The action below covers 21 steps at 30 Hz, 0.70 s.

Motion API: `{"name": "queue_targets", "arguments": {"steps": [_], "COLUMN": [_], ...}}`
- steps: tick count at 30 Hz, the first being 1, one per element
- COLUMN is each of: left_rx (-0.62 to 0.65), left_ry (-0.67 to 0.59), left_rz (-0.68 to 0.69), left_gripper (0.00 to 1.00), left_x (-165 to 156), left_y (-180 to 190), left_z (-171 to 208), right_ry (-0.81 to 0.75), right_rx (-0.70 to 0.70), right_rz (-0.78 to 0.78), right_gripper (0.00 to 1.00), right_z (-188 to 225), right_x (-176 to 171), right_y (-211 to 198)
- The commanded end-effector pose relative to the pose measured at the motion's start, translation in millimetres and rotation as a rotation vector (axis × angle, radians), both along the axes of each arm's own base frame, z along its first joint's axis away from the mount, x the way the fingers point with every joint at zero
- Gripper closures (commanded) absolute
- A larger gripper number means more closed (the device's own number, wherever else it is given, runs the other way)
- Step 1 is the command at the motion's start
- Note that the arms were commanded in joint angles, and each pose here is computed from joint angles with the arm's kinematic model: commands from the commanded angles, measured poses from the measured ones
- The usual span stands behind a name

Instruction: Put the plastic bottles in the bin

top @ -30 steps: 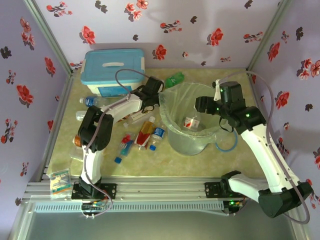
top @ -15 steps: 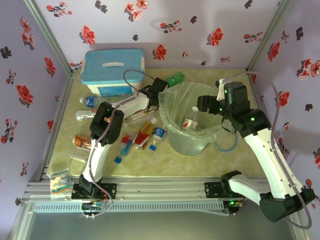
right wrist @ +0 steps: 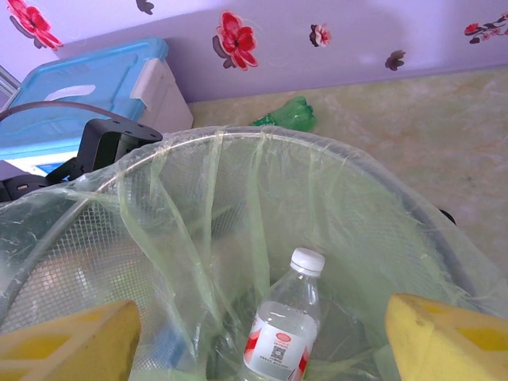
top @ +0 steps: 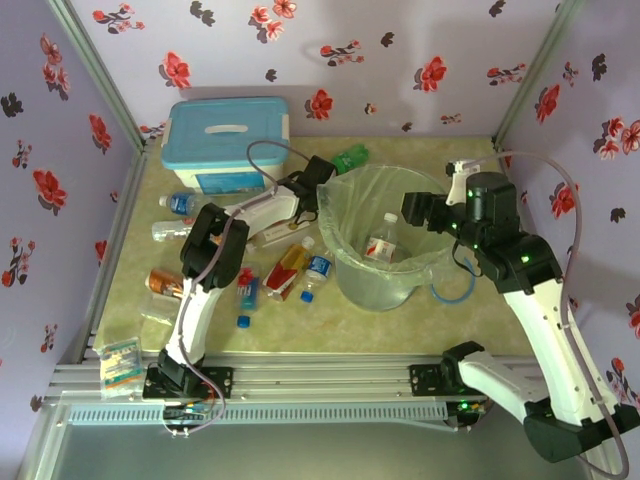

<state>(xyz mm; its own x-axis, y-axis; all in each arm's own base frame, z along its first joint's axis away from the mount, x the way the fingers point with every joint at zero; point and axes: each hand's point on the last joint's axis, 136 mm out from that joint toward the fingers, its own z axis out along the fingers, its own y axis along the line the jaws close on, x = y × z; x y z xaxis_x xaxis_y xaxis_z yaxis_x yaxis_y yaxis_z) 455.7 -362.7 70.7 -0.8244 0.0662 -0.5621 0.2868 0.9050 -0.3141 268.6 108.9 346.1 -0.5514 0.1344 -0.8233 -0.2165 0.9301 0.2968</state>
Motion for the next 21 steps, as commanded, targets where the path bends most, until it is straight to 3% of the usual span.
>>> {"name": "queue_targets", "arguments": {"steps": [1,11,17,21], "left_rx": [-0.072,-0.1,-0.048,-0.08], "left_ry": [-0.133,-0.328,-0.435,-0.478], "left_rz": [0.013,0.076,0.169,0.143], "left_gripper": [0.41,0.41,0.41,0.39], "left_x": [3.7,-13.2,-36.2,-66.7], "left_y": [1.7,42.4,101.3,135.9], "left_z": [72.5,169.7,206.1,223.5], "right_ry": [-0.024,-0.044,-0.076,-0.064], "right_rx": [0.043,0.113,0.243,0.251], "right_rz": [0.006,0.072,0.232,0.342], "right_gripper": [0.19,0.19,0.19,0.19], "right_z": [21.0,42.4,76.9,81.2], "right_x": [-7.0,-13.6,-7.5,-0.4], "right_y": [1.4,14.5,55.7,95.2]}}
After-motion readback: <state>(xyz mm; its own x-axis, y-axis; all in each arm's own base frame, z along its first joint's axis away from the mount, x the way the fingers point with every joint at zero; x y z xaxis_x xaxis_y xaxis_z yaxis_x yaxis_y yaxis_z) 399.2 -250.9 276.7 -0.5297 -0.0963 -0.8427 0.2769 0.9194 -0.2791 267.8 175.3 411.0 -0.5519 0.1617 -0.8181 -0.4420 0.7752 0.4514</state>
